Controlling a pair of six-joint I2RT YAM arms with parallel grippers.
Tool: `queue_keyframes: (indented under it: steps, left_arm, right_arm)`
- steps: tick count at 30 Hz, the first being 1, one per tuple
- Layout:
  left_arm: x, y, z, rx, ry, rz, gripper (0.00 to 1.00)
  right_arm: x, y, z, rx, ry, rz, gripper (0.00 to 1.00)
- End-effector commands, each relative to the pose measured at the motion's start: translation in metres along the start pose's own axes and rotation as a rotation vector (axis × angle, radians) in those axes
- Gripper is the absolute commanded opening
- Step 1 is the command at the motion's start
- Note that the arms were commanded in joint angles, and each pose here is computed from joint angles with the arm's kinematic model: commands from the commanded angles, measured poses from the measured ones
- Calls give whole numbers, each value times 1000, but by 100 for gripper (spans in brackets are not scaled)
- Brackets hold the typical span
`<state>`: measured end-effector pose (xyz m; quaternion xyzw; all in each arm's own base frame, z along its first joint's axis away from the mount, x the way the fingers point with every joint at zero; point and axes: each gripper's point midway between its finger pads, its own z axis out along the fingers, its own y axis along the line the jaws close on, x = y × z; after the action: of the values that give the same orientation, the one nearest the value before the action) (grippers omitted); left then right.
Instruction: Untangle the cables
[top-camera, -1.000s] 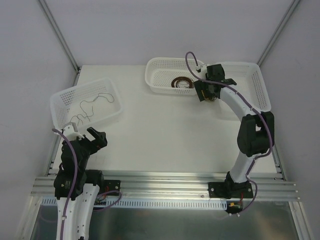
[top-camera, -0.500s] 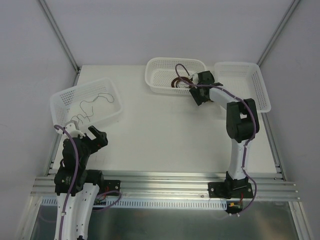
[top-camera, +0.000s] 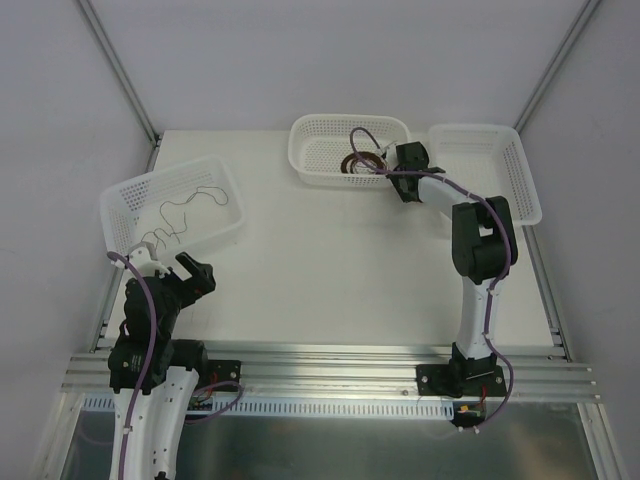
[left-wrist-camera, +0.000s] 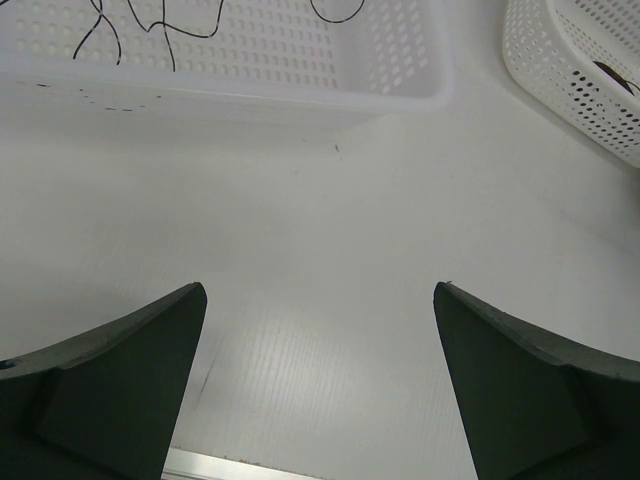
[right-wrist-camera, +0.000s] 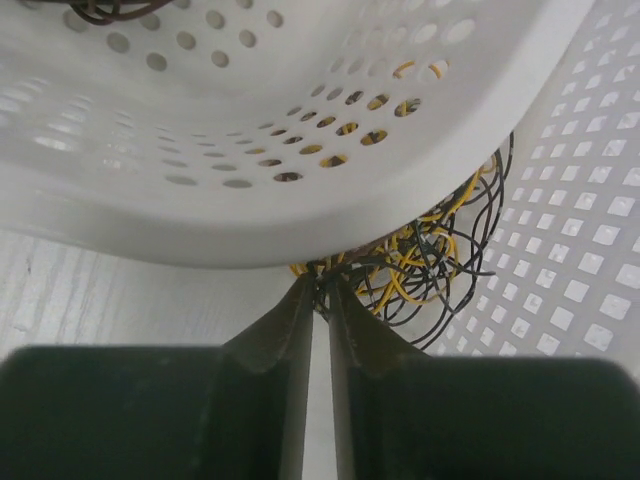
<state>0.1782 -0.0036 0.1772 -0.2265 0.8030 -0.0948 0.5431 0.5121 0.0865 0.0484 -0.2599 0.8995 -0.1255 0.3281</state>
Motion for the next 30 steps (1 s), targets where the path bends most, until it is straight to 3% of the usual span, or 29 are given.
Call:
queue_keyframes:
  steps: [1,4,13,24,27,28,30]
  left_arm:
    - [-6,-7,-1,30,-29,-20,99]
    - [-6,-7,-1,31,-28,-20,99]
    - [-7,-7,-1,32,-31,-20,99]
    - [-10,-9,-4,41,-43,-16,99]
    - [-9,-16,-6,85,-33,-2,99]
    - [-9,-20,-7,103,-27,-3,99]
    - [-7,-34,-11,168,14,-12,99]
  right_arm:
    - [-1,4,7,9,-24,17,13]
    - [0,10,3,-1,-23,21,1]
    - [3,50,-68,-42,-24,-15,1]
    - [23,178,-189,-395,-29,130,1]
    - [38,214,-215,-464,-16,72,1]
    - [45,227,-224,-484,-3,71,1]
    - [56,237,-240,-543,5,80,18]
